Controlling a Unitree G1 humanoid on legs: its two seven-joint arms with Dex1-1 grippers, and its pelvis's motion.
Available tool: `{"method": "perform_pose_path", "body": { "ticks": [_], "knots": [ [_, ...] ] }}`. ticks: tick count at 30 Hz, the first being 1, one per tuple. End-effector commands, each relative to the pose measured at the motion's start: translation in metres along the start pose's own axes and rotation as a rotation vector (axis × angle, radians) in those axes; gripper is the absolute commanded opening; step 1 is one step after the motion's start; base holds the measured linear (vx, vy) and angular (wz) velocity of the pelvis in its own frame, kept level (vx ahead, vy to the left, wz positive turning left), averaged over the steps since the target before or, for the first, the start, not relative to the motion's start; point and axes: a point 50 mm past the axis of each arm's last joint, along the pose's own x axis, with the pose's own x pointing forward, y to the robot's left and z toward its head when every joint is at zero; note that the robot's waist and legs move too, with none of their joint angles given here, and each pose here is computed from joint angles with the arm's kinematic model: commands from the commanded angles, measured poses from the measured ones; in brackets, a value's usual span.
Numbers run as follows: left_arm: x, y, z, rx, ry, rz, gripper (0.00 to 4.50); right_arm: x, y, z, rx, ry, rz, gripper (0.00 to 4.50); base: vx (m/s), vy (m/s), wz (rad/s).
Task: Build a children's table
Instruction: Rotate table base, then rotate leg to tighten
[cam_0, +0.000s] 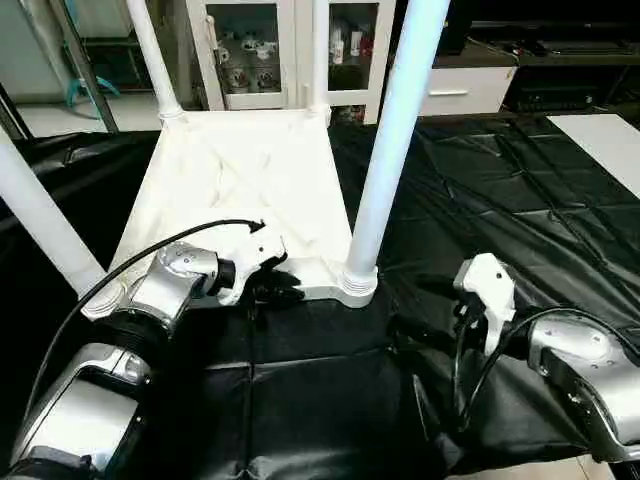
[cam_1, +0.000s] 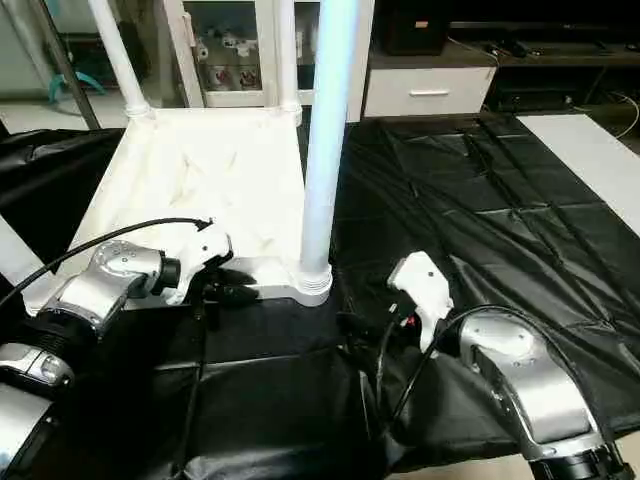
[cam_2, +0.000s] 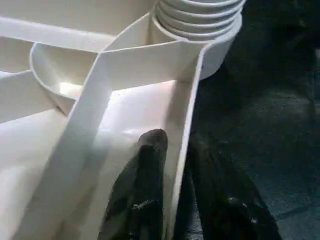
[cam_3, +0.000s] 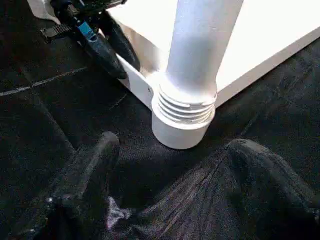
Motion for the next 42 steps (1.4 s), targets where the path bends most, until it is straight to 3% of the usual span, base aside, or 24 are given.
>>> {"method": "perform_pose_path", "body": {
  "ticks": [1, 8, 13, 17, 19, 23, 25, 32, 42],
  "knots": [
    [0.001, -0.002, -0.007, -0.012, 0.048, -0.024, 0.72, 0.0, 0.0, 0.003, -0.008, -0.006, 0.0, 3.84, 0.0, 0.0, 0.0],
    [0.005, -0.014, -0.014, -0.025, 0.085, -0.109, 0.15, 0.0, -0.007, 0.004, -0.013, -0.013, -0.044, 3.84, 0.0, 0.0, 0.0],
    [0.014, -0.023, -0.012, -0.047, 0.034, -0.102, 0.03, -0.002, -0.014, 0.006, 0.003, -0.035, -0.103, 3.84, 0.0, 0.0, 0.0],
    [0.017, -0.039, -0.005, -0.08, -0.029, -0.123, 0.03, -0.007, -0.01, 0.003, 0.017, -0.025, -0.072, 3.84, 0.0, 0.0, 0.0],
    [0.02, -0.055, -0.002, -0.06, -0.065, -0.15, 0.03, -0.011, -0.007, -0.001, 0.014, -0.006, -0.035, 3.84, 0.0, 0.0, 0.0],
    [0.023, -0.07, -0.001, -0.016, -0.077, -0.135, 0.03, -0.013, -0.005, -0.004, 0.032, 0.011, 0.017, 3.84, 0.0, 0.0, 0.0],
    [0.025, -0.075, 0.002, -0.015, -0.091, -0.118, 0.0, -0.012, -0.005, -0.004, 0.05, 0.012, 0.05, 4.17, 0.0, 0.0, 0.0],
    [0.025, -0.082, 0.007, -0.002, -0.101, -0.106, 0.0, -0.007, -0.004, -0.003, 0.031, 0.037, 0.158, 4.45, 0.0, 0.0, 0.0],
    [0.027, -0.085, 0.012, 0.004, -0.108, -0.116, 0.0, 0.019, -0.019, -0.004, -0.017, 0.081, 0.174, 4.45, 0.0, 0.0, 0.0]
  ]
}}
